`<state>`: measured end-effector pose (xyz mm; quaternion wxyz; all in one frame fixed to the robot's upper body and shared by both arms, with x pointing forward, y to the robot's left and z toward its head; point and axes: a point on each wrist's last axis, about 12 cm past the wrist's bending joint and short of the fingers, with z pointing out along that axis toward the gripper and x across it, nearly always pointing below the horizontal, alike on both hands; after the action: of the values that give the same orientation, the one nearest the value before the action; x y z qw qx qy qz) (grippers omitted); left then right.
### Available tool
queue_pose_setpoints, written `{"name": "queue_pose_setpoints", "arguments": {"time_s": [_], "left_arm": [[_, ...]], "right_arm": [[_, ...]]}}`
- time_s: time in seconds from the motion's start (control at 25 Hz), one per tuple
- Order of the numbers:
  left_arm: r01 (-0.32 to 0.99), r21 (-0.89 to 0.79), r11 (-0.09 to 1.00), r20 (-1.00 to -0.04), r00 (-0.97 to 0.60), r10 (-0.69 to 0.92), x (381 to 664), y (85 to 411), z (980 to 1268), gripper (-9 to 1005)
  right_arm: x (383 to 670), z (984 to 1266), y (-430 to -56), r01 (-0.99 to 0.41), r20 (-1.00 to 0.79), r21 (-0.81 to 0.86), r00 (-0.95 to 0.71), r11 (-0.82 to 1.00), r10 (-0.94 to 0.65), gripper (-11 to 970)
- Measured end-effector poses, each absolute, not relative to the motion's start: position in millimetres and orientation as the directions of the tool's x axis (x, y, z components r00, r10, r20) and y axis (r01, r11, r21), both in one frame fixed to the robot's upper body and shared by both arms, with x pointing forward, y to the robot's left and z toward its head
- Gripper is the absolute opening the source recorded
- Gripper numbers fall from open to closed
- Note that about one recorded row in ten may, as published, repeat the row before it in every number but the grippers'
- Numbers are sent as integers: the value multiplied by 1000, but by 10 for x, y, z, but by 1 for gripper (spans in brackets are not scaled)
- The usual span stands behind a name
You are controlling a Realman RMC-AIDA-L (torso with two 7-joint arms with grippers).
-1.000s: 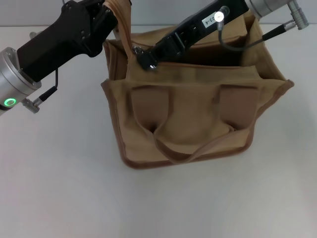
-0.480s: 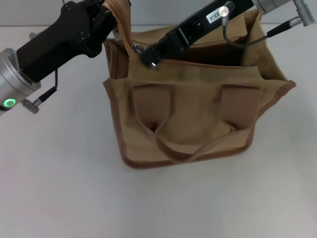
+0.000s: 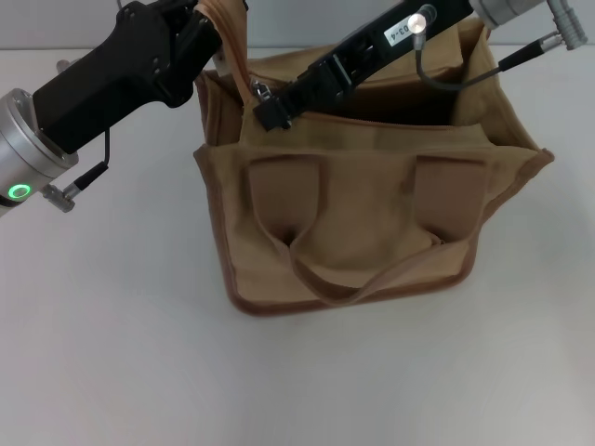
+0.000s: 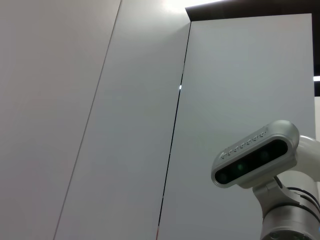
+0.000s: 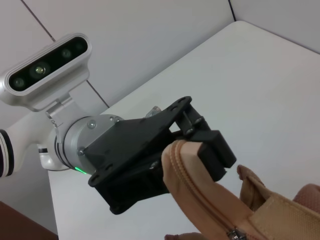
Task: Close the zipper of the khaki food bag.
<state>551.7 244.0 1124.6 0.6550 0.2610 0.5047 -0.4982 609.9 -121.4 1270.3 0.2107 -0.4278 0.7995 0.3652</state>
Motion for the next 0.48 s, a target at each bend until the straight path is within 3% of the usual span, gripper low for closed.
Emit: {"name": "queue_pose_setpoints", "arguments": {"time_s": [0.48], "left_arm": [[916,-160,369,-921,-4,-390,5510,2446,11242,29]], "right_arm": [[6126,12766,-1297,-835,-662,387,-546,390,-514,332]]}}
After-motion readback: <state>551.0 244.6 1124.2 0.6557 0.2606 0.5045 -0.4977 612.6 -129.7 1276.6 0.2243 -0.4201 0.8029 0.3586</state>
